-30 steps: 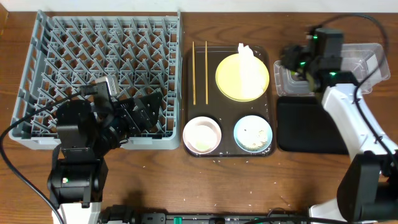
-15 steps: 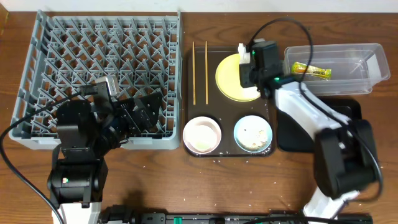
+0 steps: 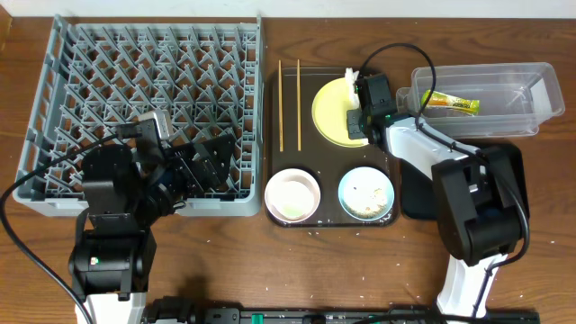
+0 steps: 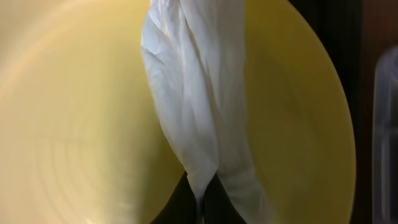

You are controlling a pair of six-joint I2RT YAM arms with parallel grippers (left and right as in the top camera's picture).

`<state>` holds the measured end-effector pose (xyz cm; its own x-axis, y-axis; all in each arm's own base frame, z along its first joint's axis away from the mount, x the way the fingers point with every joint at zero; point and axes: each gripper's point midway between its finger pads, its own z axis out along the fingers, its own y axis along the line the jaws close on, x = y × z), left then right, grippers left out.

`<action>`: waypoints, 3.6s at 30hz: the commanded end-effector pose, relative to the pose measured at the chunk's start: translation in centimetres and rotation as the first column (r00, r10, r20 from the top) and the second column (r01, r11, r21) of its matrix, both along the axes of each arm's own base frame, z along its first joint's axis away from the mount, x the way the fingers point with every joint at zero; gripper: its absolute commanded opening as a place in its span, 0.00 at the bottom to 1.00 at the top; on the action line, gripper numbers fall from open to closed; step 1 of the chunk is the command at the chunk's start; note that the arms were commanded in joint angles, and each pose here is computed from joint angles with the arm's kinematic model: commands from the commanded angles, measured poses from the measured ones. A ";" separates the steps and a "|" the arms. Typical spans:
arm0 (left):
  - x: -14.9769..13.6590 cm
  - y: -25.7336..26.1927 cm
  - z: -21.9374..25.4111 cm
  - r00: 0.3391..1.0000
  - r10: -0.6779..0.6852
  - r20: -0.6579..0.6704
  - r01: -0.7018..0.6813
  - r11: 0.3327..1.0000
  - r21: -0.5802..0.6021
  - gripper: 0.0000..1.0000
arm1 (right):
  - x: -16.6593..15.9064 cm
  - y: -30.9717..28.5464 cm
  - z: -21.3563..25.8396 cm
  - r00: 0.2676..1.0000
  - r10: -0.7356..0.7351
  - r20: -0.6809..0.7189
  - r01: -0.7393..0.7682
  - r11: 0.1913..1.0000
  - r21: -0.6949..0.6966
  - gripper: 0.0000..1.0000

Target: Sort waste into correct bins and load items into the dishwasher

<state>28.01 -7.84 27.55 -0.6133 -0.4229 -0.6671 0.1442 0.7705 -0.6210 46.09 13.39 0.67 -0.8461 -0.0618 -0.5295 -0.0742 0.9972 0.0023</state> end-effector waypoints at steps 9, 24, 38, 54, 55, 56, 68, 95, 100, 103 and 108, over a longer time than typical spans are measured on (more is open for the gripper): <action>0.0 -0.1 0.9 1.000 -0.010 0.025 0.010 1.000 0.003 0.98 | 0.6 -3.1 15.1 0.942 -0.305 0.136 0.225 0.881 0.417 0.01; 0.0 -0.1 0.9 1.000 -0.010 0.024 0.010 1.000 0.003 0.98 | 1.0 -18.6 11.7 0.606 -0.784 0.138 0.720 0.614 0.324 0.06; 0.0 -0.1 0.9 1.000 -0.010 0.024 0.010 1.000 0.003 0.98 | 0.4 -13.4 19.5 0.783 -0.600 0.164 0.458 0.735 0.500 0.57; -0.8 -0.5 -0.2 0.999 -0.032 -0.038 0.032 0.999 -0.015 0.98 | -10.2 6.4 18.4 0.923 0.369 0.113 -0.384 0.845 0.372 0.68; -0.7 -0.5 -0.4 0.999 -0.032 -0.043 0.032 0.999 -0.015 0.98 | -10.7 6.9 18.2 0.914 0.393 0.103 -0.402 0.839 0.366 0.68; -0.8 -0.5 -0.6 0.998 -0.032 -0.054 0.031 0.999 -0.015 0.98 | -12.3 8.2 17.6 0.886 0.457 0.076 -0.453 0.820 0.349 0.67; -0.8 1.4 -2.3 0.994 0.057 -0.098 -0.049 0.995 0.090 0.87 | -18.2 13.1 12.4 0.767 0.632 -0.113 -0.590 0.763 0.266 0.51; 0.1 -2.8 0.5 0.986 -0.163 -0.034 0.157 0.978 -0.138 0.98 | -14.1 11.7 18.3 0.792 0.611 0.014 -0.539 0.688 0.486 0.01; 0.7 -4.8 2.2 0.959 -0.282 0.018 0.278 0.928 -0.247 0.99 | -11.2 9.7 23.0 0.793 0.573 0.205 -0.569 0.579 0.584 0.01; 0.4 -6.2 2.7 0.921 -0.390 0.014 0.370 0.863 -0.345 0.97 | -11.7 10.0 27.4 0.690 0.605 0.397 -0.671 0.330 0.664 0.01; -0.7 -8.2 3.8 0.839 -0.540 0.072 0.521 0.756 -0.397 0.90 | -13.1 11.3 29.1 0.613 0.635 0.471 -0.721 0.205 0.662 0.01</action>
<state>29.49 -13.92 29.26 -0.7878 -0.3415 -0.5126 0.3529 0.4318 -0.8300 35.73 23.22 27.46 -0.6657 -0.1426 -0.7325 -0.7248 0.3573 0.5891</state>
